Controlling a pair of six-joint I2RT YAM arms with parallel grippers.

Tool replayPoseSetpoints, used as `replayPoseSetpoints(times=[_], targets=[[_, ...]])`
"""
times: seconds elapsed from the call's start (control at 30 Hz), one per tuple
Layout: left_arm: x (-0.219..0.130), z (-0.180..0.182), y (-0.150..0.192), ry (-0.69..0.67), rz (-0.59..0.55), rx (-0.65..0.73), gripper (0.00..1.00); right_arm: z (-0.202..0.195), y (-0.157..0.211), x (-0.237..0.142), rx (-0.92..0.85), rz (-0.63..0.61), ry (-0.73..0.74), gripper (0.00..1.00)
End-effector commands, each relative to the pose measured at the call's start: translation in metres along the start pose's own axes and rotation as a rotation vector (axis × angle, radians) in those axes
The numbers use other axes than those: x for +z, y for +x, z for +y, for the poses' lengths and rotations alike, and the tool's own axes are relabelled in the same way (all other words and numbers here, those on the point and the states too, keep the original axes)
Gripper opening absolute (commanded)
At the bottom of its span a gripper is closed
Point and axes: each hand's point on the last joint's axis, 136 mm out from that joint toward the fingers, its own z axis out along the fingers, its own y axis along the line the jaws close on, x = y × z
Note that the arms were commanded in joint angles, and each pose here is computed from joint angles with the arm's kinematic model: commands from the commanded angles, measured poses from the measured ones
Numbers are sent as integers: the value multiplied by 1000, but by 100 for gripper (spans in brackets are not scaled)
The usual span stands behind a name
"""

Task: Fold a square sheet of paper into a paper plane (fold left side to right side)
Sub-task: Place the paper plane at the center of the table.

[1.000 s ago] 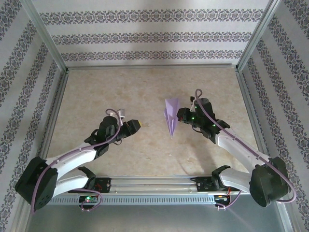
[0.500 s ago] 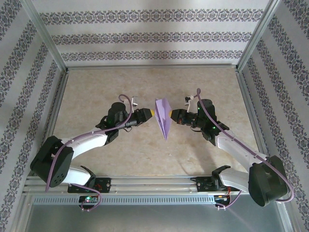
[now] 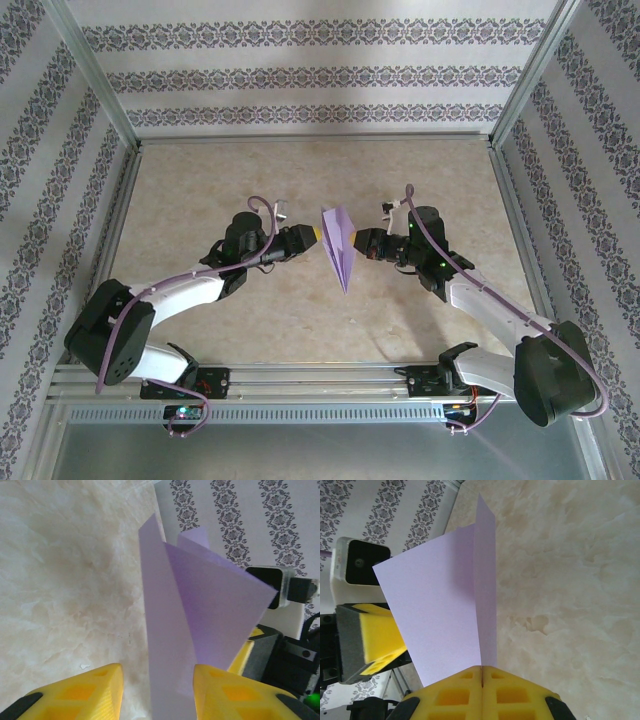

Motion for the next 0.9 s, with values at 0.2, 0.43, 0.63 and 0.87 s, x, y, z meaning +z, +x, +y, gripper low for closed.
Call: replayPoseSetpoints(times=[0.2,0.43,0.63,0.87], targets=[[-6,-22,-7,40,-34,51,42,-13,6,3,-5,16,31,0],[1,-15,-2,23,-11,43,41,-9,4,2,-7,11,23,0],[10,-11,5,27,23,32,39,-8,4,2,-4,11,15,0],[18,-8,10,24,41,29,30,-5,4,3,-2,14,2,0]])
